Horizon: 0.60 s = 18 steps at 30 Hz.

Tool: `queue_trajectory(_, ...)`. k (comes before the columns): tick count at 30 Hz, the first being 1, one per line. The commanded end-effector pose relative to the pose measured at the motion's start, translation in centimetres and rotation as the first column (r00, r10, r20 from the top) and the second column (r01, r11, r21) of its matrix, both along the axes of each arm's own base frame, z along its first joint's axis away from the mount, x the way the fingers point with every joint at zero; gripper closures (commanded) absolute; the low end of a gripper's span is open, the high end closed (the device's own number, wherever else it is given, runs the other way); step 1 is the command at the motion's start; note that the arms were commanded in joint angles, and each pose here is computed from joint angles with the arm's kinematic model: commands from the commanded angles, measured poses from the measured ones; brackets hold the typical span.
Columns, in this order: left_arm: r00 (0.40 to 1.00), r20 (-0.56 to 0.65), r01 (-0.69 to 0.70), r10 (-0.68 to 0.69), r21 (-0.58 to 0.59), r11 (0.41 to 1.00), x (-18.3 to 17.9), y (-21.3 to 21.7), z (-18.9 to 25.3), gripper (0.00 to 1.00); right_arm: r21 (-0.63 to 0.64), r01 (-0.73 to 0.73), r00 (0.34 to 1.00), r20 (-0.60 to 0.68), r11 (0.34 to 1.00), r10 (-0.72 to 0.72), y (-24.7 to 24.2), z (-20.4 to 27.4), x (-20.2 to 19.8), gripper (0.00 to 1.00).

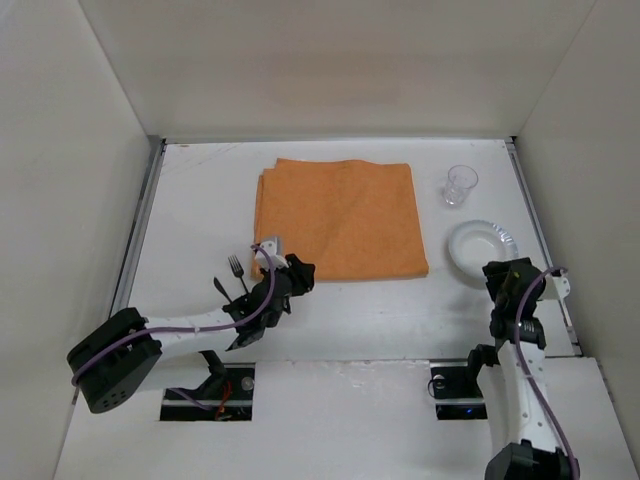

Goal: Set the dinner table for one person

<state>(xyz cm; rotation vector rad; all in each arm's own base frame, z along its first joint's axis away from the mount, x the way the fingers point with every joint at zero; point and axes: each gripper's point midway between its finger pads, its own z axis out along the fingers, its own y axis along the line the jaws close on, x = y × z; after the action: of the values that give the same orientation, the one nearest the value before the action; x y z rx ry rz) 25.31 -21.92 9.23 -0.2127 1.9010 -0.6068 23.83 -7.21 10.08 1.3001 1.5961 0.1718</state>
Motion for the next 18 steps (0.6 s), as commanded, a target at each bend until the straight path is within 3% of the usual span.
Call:
queue_trajectory(1,0.998,0.057,0.000,0.003,-0.052,0.999,0.4,-0.5,1.7,0.61,-0.004,-0.027,0.999,-0.025,1.000,0.027,0.0,-0.2,0.6,0.36)
queue_trajectory(9,0.999,0.037,-0.009,0.011,-0.040,0.999,0.6,-0.4,0.9,0.61,0.024,-0.016,0.989,-0.147,1.000,0.019,-0.6,-3.4,1.9,0.36)
queue_trajectory(18,0.999,0.041,-0.009,0.011,-0.045,0.999,0.7,-0.5,0.9,0.61,0.110,-0.004,1.000,-0.029,0.994,0.007,-0.9,-4.6,4.5,0.41)
